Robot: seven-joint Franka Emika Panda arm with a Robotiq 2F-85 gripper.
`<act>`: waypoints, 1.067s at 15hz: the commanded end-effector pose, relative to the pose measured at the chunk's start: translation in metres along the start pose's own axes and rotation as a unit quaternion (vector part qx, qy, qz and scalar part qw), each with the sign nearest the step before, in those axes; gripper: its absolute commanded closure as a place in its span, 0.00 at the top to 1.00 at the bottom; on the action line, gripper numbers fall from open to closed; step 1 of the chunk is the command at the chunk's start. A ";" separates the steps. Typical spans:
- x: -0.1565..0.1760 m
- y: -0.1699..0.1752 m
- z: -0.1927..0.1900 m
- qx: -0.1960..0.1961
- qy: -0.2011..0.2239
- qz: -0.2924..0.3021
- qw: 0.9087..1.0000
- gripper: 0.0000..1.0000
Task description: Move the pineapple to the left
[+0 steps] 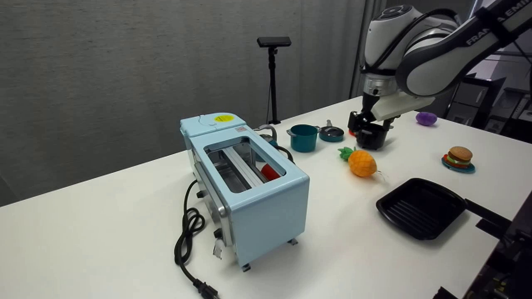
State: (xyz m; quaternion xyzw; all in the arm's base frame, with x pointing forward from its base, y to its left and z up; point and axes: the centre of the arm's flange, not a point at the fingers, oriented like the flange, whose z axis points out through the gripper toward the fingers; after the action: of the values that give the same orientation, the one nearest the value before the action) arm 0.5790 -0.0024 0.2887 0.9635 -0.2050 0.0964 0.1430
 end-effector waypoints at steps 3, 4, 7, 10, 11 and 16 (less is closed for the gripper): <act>0.043 -0.037 0.061 -0.025 -0.024 0.016 0.999 1.00; 0.044 -0.038 0.072 -0.032 -0.027 0.016 0.999 1.00; 0.044 -0.042 0.099 -0.048 -0.039 0.015 0.998 1.00; 0.037 -0.044 0.117 -0.054 -0.056 0.021 0.997 1.00; 0.035 -0.044 0.120 -0.054 -0.062 0.025 0.996 0.93; 0.031 -0.048 0.097 -0.012 -0.074 0.030 0.997 0.43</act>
State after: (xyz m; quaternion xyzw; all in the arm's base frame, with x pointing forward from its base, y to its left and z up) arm 0.6349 -0.0122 0.1725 0.9556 -0.2456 0.0281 0.1602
